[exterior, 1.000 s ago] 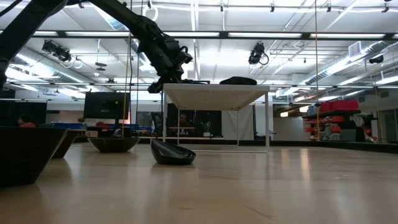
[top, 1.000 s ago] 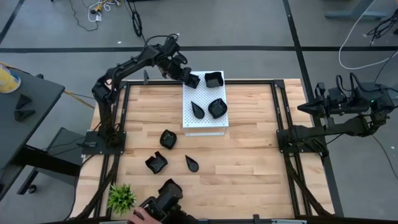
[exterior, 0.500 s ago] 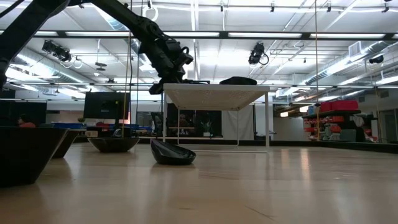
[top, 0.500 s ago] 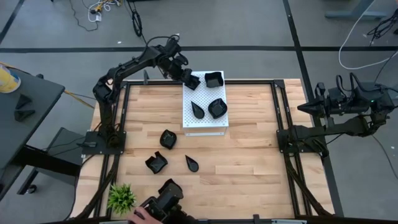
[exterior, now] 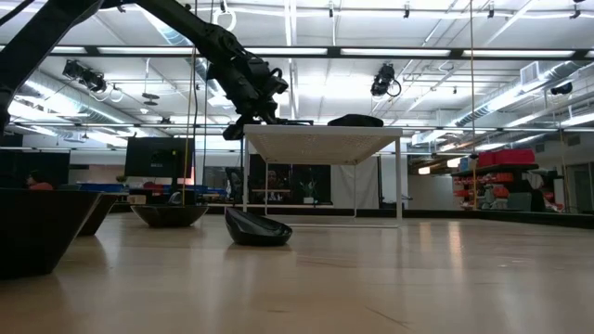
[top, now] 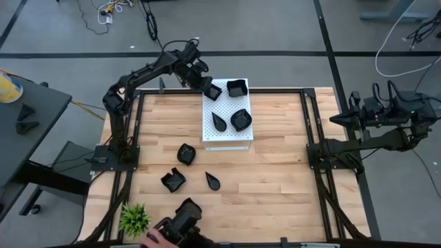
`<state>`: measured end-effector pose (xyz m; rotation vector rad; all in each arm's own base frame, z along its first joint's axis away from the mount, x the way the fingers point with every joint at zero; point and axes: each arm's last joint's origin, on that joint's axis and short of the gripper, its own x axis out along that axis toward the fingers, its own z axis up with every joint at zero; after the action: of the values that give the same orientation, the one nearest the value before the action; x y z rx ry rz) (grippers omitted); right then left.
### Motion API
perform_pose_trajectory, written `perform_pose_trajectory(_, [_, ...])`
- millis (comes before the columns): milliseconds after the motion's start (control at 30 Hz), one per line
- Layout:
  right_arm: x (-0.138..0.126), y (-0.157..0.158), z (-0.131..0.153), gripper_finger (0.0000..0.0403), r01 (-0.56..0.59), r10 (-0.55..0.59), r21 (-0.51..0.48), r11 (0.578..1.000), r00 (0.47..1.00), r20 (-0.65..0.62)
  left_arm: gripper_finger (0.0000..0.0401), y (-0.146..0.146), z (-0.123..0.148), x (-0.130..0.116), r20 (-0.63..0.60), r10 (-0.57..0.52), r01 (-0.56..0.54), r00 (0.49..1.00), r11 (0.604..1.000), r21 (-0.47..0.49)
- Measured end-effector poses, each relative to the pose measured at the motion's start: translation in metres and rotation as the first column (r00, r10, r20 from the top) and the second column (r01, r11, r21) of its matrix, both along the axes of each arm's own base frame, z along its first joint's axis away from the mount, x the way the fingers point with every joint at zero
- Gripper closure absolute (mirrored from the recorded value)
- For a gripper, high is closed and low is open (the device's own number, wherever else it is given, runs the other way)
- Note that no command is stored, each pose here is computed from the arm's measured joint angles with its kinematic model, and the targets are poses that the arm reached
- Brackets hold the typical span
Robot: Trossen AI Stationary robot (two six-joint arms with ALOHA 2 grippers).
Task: Pick & Place Mini shaped plates
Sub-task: Stack the square plate on top of the square plate on the shelf, then stack the leaf-shaped plate on top of the leaf-shaped plate on the shelf
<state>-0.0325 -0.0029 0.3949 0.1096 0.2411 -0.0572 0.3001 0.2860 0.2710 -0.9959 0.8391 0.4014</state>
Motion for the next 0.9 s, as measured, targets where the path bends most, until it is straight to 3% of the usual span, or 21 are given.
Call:
perform_pose_trajectory(267, [0.0,0.0,0.0,0.0384,0.0,0.0,0.0,1.0,1.0,0.0,0.0289,-0.001,0.003,-0.004,-0.017,0.008,-0.008,1.0,1.0,-0.009])
perform_pose_trajectory(500, [0.0,0.0,0.0,0.0384,0.0,0.0,0.0,1.0,1.0,0.0,0.0288,0.001,0.027,-0.005,-0.028,0.006,-0.004,1.0,0.997,0.081])
perform_pose_trajectory(900, [0.0,0.0,0.0,0.0384,0.0,0.0,0.0,1.0,1.0,0.0,0.0288,-0.014,0.053,-0.001,-0.066,-0.054,0.061,0.996,0.993,0.106])
